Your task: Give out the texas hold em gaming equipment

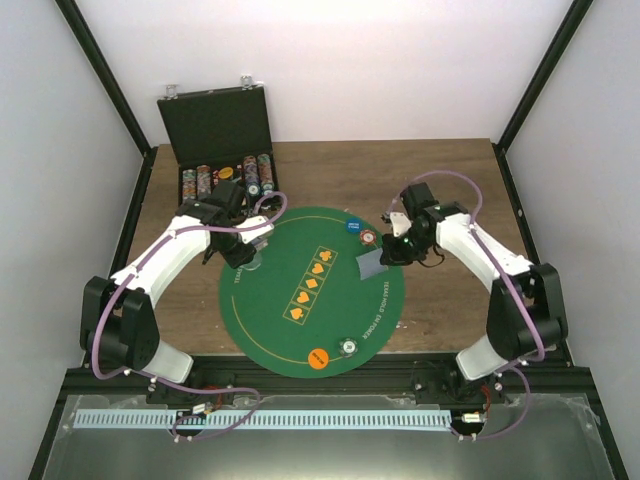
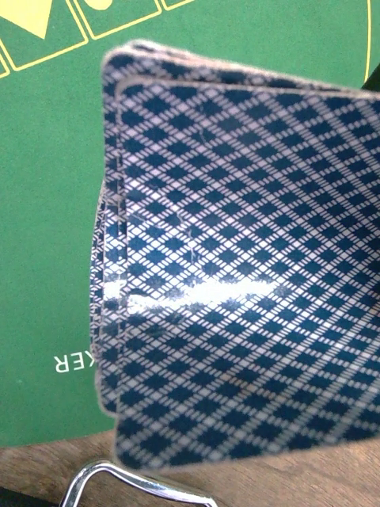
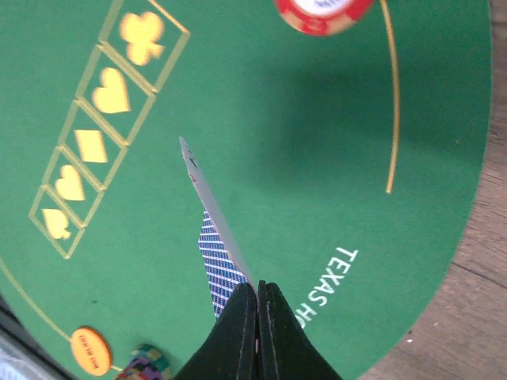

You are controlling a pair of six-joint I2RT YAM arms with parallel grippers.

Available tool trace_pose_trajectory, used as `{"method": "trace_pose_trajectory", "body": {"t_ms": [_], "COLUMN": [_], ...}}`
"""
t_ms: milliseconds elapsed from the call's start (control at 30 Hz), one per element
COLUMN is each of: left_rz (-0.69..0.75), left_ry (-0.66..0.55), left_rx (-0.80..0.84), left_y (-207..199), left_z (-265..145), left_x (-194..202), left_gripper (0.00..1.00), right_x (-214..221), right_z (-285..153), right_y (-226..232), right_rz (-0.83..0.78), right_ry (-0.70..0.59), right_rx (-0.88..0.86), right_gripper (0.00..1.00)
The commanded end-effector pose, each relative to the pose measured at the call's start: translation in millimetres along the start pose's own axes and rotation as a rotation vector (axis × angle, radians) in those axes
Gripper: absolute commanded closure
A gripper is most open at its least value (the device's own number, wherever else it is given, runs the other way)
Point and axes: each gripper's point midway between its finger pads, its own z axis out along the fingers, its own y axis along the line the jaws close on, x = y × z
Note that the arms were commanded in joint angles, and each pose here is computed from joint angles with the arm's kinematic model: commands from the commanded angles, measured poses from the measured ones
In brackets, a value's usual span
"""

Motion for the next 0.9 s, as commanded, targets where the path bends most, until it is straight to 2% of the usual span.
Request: {"method": "trace_pose_trajectory", "body": {"t_ms": [0, 133, 367, 600, 767, 867], "left_rz": [-0.003, -0.005, -0.004, -0.005, -0.005, -0.004], "left_ry": [0.001, 0.0, 0.0, 0.004, 0.006, 0.009], "left_rx": [0.004, 0.003, 0.006, 0.008, 0.005, 0.002], "left_y": [0.4, 0.9, 1.3, 1.4, 1.4, 1.9], "left_z": [5.3, 5.7, 6.0, 6.7, 5.7, 5.7], "left_x": [1.5, 1.2, 0.0, 0.2, 1.2, 1.6], "left_gripper": [0.62, 0.61, 0.61, 0.61, 0.61, 0.61], "right_x": [3.9, 1.1, 7.3, -14.3, -11.9, 4.3], "right_z": [24.5, 32.6, 52.1, 59.2, 59.4, 57.4], "right_y": [-25.4, -27.8, -62.2, -69.4, -56.2, -23.6], "right_rz": [0.001, -0.008, 0.026, -0.02, -0.038, -0.1], "right_ry": [0.053, 0.077, 0.168, 0.153, 0.169, 0.214], "right_rx": [0.061, 0.06, 0.215, 0.29, 0.263, 0.207], "right_gripper": [0.99, 0.99, 0.99, 0.99, 0.99, 0.99]}}
